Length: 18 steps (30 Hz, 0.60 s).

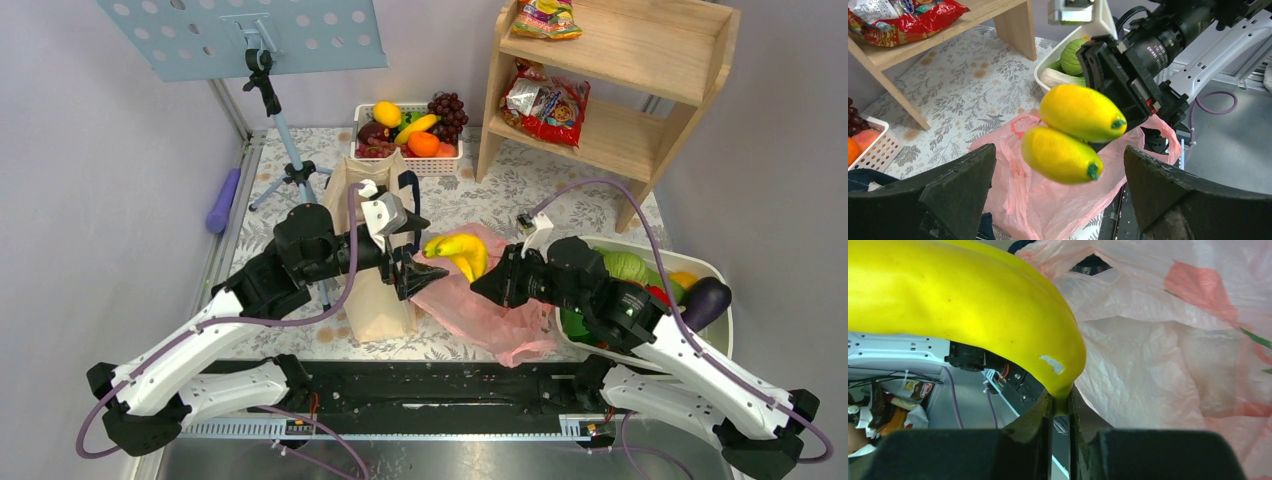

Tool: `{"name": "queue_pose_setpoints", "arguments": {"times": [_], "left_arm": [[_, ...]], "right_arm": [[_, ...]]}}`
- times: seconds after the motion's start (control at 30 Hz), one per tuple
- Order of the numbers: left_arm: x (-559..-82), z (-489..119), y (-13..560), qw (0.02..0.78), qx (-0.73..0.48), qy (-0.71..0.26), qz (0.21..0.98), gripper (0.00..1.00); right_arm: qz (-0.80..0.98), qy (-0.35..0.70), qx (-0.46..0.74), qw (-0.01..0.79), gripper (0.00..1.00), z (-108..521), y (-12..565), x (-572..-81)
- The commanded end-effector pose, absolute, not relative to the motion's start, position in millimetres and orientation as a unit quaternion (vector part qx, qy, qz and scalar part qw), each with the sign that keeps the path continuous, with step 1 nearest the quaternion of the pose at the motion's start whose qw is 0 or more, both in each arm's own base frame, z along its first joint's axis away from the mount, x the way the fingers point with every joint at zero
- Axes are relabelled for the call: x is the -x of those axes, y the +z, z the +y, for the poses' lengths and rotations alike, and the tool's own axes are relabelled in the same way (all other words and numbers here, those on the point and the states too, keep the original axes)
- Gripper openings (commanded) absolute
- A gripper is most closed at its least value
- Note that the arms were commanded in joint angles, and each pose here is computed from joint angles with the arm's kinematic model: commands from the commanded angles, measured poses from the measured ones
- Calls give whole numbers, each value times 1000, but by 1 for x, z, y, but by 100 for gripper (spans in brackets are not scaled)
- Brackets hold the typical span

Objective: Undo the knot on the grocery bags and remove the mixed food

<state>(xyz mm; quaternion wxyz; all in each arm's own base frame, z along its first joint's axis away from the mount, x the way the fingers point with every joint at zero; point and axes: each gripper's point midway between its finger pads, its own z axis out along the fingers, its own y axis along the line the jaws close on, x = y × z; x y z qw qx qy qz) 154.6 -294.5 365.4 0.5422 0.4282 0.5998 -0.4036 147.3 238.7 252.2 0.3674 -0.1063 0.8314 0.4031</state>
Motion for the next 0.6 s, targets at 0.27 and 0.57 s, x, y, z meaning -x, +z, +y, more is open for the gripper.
{"name": "queue_pose_setpoints", "arguments": {"times": [0.27, 0.57], "left_arm": [[-152, -304, 371, 549, -428, -426, 578, 45], [-159, -292, 376, 574, -403, -408, 584, 0]], "right_arm": [[801, 475, 139, 337, 0, 269, 276, -137], [799, 476, 135, 342, 56, 269, 274, -138]]}}
